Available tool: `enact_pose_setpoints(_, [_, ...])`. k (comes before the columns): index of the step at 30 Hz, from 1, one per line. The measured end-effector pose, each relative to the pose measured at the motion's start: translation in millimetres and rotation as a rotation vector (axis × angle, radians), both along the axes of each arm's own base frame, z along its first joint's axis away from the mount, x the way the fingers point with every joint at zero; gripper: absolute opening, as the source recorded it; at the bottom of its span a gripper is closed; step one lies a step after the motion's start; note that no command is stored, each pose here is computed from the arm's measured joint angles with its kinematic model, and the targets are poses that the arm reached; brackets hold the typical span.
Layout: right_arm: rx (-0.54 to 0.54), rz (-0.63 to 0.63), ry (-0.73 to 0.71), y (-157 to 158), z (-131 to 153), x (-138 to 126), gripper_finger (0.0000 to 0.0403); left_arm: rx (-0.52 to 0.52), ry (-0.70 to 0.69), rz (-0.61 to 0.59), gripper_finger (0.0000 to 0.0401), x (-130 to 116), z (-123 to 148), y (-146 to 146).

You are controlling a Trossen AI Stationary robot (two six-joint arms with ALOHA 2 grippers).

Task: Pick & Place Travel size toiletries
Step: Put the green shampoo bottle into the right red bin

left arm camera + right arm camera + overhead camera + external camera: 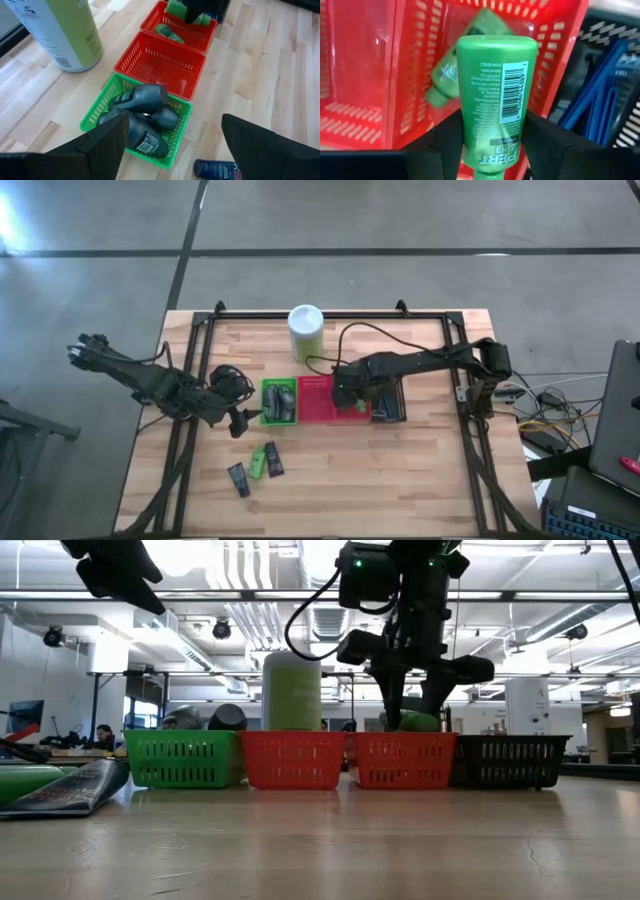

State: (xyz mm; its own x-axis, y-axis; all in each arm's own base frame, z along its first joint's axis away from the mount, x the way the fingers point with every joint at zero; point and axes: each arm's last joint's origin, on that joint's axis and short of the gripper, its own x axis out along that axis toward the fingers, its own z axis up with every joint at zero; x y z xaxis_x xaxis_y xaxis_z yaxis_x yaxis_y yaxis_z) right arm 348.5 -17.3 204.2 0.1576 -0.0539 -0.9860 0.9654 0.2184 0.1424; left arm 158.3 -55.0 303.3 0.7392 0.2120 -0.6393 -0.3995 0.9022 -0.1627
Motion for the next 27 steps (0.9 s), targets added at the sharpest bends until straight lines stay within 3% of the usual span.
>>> enact_pose_setpoints(10, [-0.035,0.032,-0.030,1,9,5,0.0272,-0.047,0.043,-0.031,0.0323,-2,-3,-1])
enact_pose_setpoints(15, [-0.046,0.091,-0.064,15,20,6,0.0305,-0.157,0.196,-0.001,0.0323,-13,-13,0])
enact_pose_setpoints(18, [-0.046,0.130,-0.090,28,28,7,0.0317,-0.170,0.313,-0.031,0.0323,-19,-28,-1])
enact_pose_setpoints(22, [-0.042,0.145,-0.074,45,36,5,0.0327,-0.289,0.425,-0.045,0.0323,-23,-57,-5])
enact_pose_setpoints(27, [-0.112,0.126,0.000,58,44,-5,0.0334,-0.507,0.326,0.010,0.0323,-12,-82,-14])
